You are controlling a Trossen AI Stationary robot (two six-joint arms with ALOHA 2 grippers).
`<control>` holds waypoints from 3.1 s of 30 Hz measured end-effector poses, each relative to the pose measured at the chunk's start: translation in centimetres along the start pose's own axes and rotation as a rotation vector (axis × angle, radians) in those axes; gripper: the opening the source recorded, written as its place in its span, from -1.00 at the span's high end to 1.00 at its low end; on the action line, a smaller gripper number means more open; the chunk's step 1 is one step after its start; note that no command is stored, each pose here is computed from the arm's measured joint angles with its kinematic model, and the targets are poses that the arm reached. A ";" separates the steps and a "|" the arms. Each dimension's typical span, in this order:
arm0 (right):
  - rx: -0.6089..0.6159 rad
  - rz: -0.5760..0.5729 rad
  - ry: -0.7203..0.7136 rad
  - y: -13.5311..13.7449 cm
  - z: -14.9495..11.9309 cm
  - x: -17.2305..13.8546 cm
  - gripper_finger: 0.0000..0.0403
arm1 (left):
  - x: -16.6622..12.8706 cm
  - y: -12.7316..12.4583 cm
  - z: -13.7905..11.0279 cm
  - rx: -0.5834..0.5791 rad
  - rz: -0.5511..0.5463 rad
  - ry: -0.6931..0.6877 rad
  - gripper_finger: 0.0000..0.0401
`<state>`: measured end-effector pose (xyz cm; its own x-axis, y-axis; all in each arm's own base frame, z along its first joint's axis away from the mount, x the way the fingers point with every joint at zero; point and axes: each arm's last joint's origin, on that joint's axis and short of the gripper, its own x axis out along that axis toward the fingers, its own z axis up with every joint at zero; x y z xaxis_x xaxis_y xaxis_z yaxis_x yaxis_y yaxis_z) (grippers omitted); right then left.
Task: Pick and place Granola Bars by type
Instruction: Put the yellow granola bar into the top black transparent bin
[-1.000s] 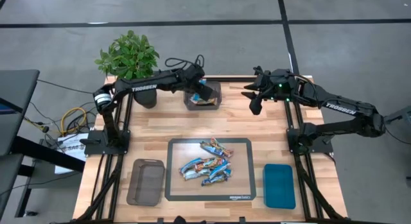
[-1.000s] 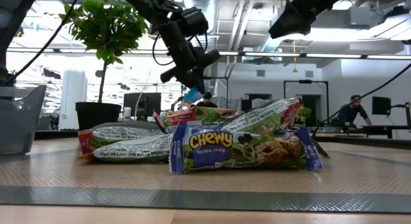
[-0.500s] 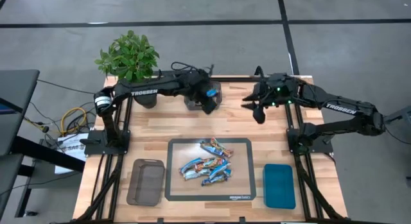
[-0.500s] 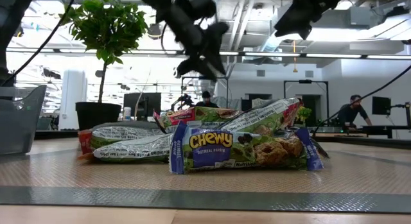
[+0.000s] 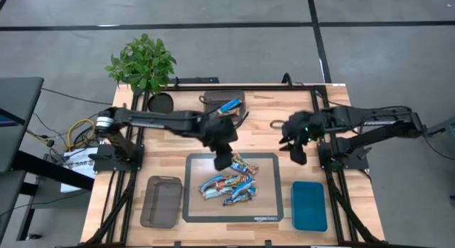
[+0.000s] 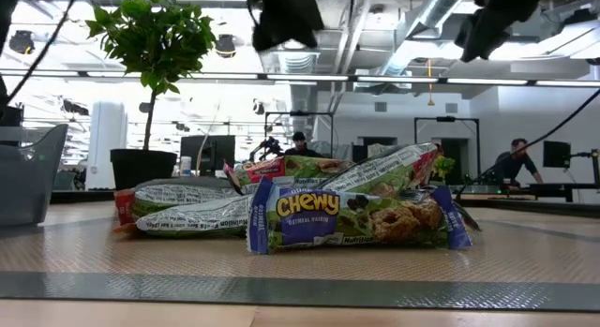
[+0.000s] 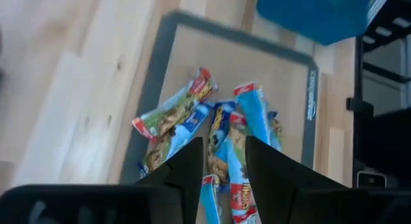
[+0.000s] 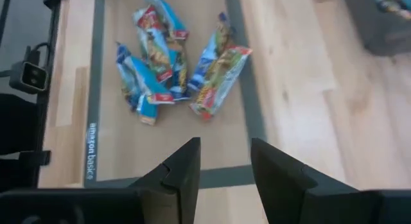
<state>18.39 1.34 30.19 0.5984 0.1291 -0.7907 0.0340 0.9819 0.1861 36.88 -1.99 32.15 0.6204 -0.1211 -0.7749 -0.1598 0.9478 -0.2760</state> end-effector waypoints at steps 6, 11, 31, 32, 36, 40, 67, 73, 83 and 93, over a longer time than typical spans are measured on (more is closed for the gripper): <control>0.077 0.024 -0.020 3.3 -2.3 2.9 0.36 | -4.6 -1.6 -3.2 -0.012 0.068 -0.136 0.55; 0.172 0.006 -0.026 5.7 -3.6 6.2 0.36 | -6.6 -1.1 -7.1 -0.045 -0.033 -0.209 0.60; 0.207 -0.060 0.131 10.4 -2.4 19.4 0.38 | -10.1 -1.6 -13.1 0.009 -0.203 -0.164 0.61; 0.196 -0.064 0.134 10.4 -2.2 19.8 0.38 | -9.9 -1.7 -13.2 0.013 -0.199 -0.149 0.61; 0.182 -0.079 0.146 10.2 -1.6 21.0 0.38 | -9.8 -1.9 -13.5 0.023 -0.194 -0.130 0.61; 0.188 -0.067 0.151 9.9 -0.7 21.7 0.38 | -9.8 -2.0 -13.6 0.029 -0.199 -0.121 0.61; 0.177 0.092 0.172 10.1 0.9 19.4 0.81 | -9.8 -2.2 -13.3 0.021 -0.224 -0.151 0.61; 0.161 0.198 0.010 9.9 3.3 13.4 0.81 | -10.1 -2.6 -12.4 0.011 -0.253 -0.260 0.61; 0.149 0.005 -0.010 5.0 4.1 9.6 0.81 | -10.4 -2.6 -11.6 -0.014 -0.195 -0.375 0.61; 0.191 0.155 0.087 3.8 4.3 10.5 0.81 | -10.4 -2.6 -11.6 -0.045 -0.181 -0.386 0.61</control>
<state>28.21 5.87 25.13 0.5377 0.2955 -0.7897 0.1027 0.9066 0.4092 21.94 -6.60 34.34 0.8822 -0.1562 -0.4443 -0.0506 0.9065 -0.4192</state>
